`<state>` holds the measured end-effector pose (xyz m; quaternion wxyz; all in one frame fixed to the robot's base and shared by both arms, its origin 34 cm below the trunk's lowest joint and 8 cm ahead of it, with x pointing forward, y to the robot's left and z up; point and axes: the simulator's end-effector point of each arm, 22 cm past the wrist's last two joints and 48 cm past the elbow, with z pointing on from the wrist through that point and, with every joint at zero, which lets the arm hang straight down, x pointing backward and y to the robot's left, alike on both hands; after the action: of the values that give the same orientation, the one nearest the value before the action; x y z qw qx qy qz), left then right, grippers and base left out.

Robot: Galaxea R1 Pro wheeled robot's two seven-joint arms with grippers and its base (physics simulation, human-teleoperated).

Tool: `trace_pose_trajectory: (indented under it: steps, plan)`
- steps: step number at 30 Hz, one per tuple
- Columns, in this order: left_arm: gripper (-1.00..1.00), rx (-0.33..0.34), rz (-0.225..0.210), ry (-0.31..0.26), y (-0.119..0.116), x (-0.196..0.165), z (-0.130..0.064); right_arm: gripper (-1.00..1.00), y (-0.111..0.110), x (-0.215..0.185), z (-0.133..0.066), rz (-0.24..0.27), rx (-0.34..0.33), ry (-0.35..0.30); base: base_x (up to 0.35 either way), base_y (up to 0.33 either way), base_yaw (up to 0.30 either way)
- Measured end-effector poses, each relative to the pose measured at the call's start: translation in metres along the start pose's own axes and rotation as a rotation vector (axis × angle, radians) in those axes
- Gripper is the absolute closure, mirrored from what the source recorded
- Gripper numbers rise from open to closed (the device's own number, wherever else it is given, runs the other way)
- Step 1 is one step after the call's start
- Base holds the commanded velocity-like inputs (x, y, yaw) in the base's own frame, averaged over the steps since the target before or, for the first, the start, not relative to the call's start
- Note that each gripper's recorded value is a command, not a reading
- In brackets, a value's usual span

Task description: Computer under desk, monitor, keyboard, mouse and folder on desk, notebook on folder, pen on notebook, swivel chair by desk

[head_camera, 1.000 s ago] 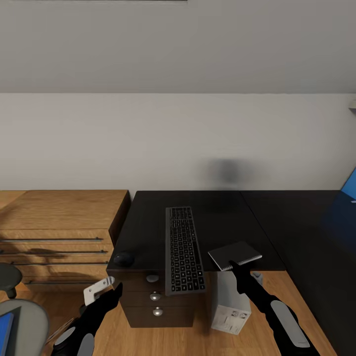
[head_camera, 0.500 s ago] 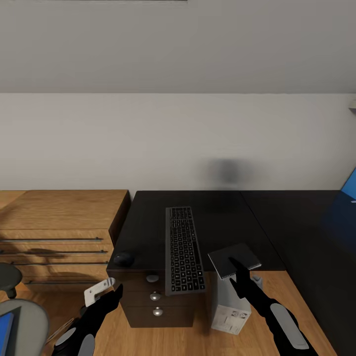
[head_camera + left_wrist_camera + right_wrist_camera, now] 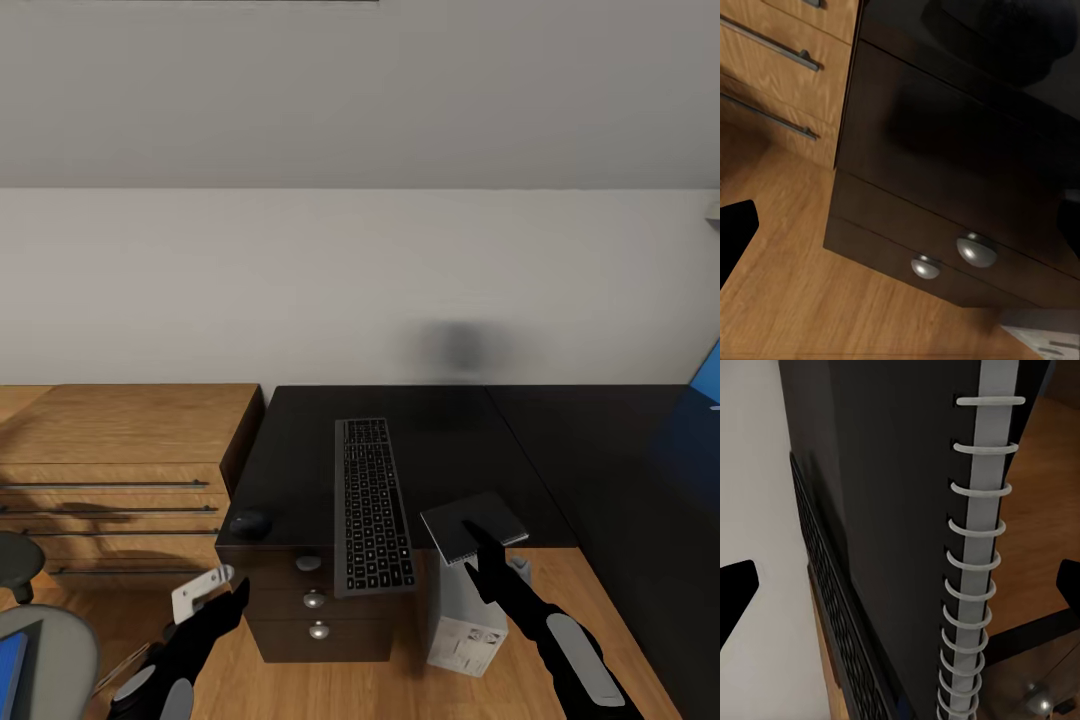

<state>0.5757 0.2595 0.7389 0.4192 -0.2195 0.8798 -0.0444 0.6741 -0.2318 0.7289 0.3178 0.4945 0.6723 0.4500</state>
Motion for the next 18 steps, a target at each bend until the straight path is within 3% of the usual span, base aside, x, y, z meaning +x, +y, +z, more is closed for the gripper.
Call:
trace_pose_trajectory:
  steps: [5,18]
  plan:
    - [-1.00,-0.002,0.001,0.003,0.0009,0.0015,0.0006,-1.00,-0.0002,0.0000,0.0001,-0.001,0.000,0.000,-0.063,0.000,0.000]
    - [-1.00,-0.003,0.003,0.005,0.0019,0.0024,0.0014,-1.00,-0.0016,-0.0008,0.0002,-0.008,0.005,0.000,-0.316,0.000,0.000]
